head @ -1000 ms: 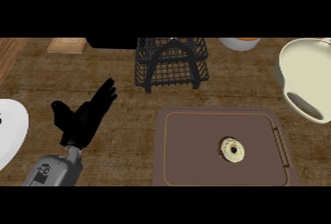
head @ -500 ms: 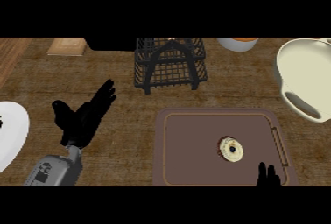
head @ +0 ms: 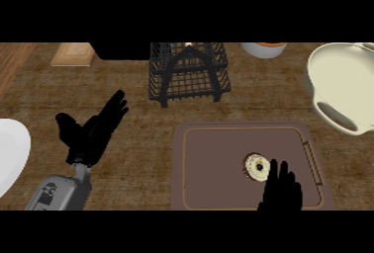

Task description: Pick the cupcake from the tray and place it in the tiered basket

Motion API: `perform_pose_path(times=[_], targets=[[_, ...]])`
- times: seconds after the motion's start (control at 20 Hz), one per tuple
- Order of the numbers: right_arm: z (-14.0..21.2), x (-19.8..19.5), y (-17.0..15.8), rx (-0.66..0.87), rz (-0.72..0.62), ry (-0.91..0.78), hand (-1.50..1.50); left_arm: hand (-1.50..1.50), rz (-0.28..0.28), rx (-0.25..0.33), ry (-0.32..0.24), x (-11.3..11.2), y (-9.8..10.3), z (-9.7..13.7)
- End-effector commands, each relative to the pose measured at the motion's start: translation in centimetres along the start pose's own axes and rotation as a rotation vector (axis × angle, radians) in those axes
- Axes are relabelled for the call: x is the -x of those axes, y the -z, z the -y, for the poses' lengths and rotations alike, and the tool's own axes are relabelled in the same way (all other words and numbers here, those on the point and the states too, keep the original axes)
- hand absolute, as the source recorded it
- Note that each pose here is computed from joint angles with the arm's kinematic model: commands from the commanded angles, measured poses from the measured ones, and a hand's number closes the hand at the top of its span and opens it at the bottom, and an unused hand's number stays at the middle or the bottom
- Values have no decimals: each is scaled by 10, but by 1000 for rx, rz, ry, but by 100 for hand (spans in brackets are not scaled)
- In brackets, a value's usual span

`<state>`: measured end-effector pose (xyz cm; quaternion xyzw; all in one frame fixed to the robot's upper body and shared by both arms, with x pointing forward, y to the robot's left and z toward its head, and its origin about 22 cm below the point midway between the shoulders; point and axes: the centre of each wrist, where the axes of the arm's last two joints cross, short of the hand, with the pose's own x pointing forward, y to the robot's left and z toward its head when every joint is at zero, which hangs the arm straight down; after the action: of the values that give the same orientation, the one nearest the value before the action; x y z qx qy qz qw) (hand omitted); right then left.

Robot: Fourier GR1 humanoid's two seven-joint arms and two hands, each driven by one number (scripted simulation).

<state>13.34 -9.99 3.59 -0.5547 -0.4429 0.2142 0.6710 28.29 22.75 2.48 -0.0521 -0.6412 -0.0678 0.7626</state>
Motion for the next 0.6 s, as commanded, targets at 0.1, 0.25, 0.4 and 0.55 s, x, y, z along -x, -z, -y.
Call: perform_pose_path(times=[0.1,0.25,0.4,0.55], targets=[[-10,-13,3,14,-139,17,-150,0,-2,2,-11,4,-7,16],[-14,-8,8,41,-134,44,-150,0,-16,-10,-10,19,2,15],[-22,-9,7,31,-136,61,-150,0,-3,4,-3,18,-9,8],[-21,5,18,24,-131,57,-150,0,-16,-6,1,1,1,-5]])
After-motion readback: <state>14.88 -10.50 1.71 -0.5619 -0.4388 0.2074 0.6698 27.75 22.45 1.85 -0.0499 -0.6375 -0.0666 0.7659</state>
